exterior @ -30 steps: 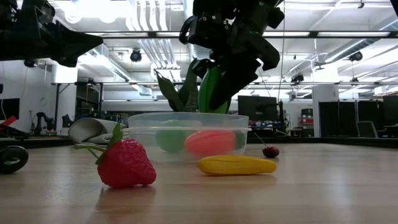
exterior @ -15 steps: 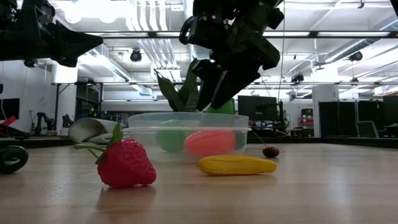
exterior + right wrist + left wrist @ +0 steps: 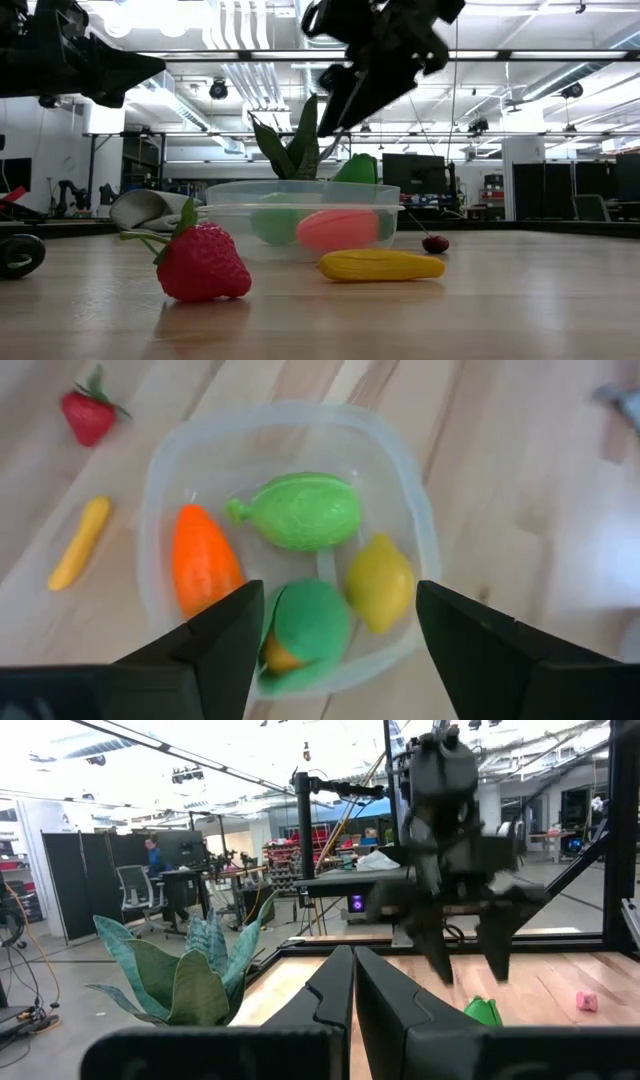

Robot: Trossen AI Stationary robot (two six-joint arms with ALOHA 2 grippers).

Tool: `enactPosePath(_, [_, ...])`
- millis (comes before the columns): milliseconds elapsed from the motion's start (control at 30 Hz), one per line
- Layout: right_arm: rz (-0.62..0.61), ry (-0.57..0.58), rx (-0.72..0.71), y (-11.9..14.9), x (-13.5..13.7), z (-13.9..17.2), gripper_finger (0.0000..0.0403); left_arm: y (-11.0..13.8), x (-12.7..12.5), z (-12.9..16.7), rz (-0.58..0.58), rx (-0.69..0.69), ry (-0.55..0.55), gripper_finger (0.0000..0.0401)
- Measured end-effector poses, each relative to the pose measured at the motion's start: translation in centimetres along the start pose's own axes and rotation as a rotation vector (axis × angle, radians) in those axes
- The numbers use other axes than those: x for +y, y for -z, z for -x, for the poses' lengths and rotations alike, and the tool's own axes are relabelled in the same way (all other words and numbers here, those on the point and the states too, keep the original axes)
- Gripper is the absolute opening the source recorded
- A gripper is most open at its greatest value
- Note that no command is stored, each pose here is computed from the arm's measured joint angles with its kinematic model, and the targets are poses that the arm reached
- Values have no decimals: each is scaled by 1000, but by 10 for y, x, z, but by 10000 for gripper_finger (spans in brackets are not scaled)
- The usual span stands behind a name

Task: Pick and placing Produce into tupperware
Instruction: Put the red cherry into the bin

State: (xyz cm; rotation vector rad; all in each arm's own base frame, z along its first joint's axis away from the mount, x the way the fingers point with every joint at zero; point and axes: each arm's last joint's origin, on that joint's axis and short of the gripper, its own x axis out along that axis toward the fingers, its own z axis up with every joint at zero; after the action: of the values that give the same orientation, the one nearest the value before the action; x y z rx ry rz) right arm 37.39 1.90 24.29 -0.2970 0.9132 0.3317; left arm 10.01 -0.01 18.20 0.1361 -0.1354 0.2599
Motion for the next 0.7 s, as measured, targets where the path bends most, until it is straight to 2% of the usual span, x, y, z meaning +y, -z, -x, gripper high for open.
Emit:
enactPosePath(133, [-20, 7, -5, 1, 1, 30, 254, 0, 0, 0, 0, 0, 0, 0])
enactPosePath(367, [-160, 24, 12, 13, 9, 71, 248, 0, 0, 0, 0, 0, 0, 0])
enactPosePath(567, [-274, 58, 36, 47, 22, 77, 244, 0, 0, 0, 0, 0, 0, 0])
enactPosePath(700, [-331, 91, -28, 77, 32, 67, 243, 0, 0, 0, 0, 0, 0, 0])
